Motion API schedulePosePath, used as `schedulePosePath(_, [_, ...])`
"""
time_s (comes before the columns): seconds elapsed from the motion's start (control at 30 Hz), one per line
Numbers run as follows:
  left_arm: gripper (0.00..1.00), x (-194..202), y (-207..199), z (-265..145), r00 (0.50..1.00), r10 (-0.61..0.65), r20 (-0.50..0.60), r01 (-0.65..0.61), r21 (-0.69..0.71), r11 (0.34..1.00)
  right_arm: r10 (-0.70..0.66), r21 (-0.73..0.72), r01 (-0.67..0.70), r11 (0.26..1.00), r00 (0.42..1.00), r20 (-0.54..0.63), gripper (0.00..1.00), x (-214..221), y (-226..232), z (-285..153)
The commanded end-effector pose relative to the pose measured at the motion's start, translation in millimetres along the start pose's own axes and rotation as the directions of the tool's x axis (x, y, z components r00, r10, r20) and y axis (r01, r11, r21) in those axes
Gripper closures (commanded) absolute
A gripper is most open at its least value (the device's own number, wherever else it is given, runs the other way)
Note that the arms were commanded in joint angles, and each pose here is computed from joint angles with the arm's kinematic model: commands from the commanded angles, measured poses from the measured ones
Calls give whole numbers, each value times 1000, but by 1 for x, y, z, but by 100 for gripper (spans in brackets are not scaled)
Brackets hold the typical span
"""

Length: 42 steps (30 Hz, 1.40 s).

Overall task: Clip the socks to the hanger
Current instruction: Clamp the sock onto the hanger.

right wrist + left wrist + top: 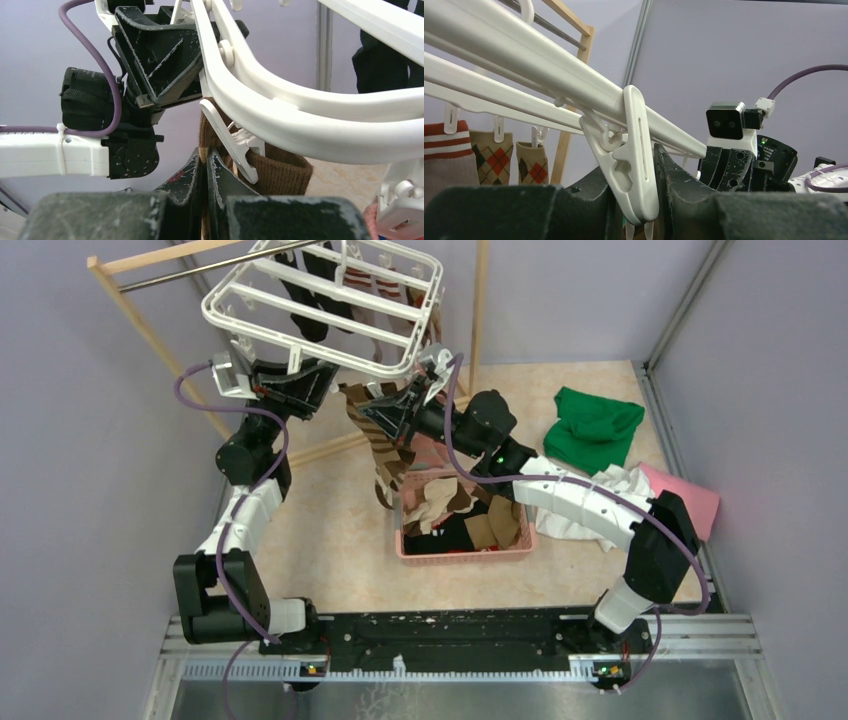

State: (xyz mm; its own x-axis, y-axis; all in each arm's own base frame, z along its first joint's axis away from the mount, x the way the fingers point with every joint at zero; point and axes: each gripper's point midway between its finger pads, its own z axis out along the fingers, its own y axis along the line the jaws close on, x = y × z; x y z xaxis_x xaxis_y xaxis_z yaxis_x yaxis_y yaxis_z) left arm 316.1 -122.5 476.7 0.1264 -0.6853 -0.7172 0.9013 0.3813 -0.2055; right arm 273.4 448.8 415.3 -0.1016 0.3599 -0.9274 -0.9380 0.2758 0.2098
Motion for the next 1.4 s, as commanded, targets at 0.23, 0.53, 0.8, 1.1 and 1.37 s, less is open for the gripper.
schedulePosePath(0.23, [95, -20, -32, 5, 992, 92, 83, -102, 126, 987, -27, -57, 30, 998, 999, 43, 100, -18, 21, -9])
schedulePosePath(0.53, [96, -19, -35, 3, 993, 90, 80, -100, 132, 986, -34, -63, 39, 997, 996, 78, 100, -29, 24, -4])
schedulePosePath(0.8, [96, -19, -35, 3, 993, 93, 80, -102, 132, 986, -33, -72, 40, 997, 995, 97, 100, -36, 28, -2])
schedulePosePath(1.1, [96, -18, -35, 3, 993, 92, 76, -102, 132, 986, -39, -78, 49, 996, 992, 119, 100, -44, 32, -3])
schedulePosePath(1.37, [96, -18, -35, 2, 993, 93, 78, -103, 135, 985, -52, -82, 65, 994, 987, 150, 100, -55, 35, -2])
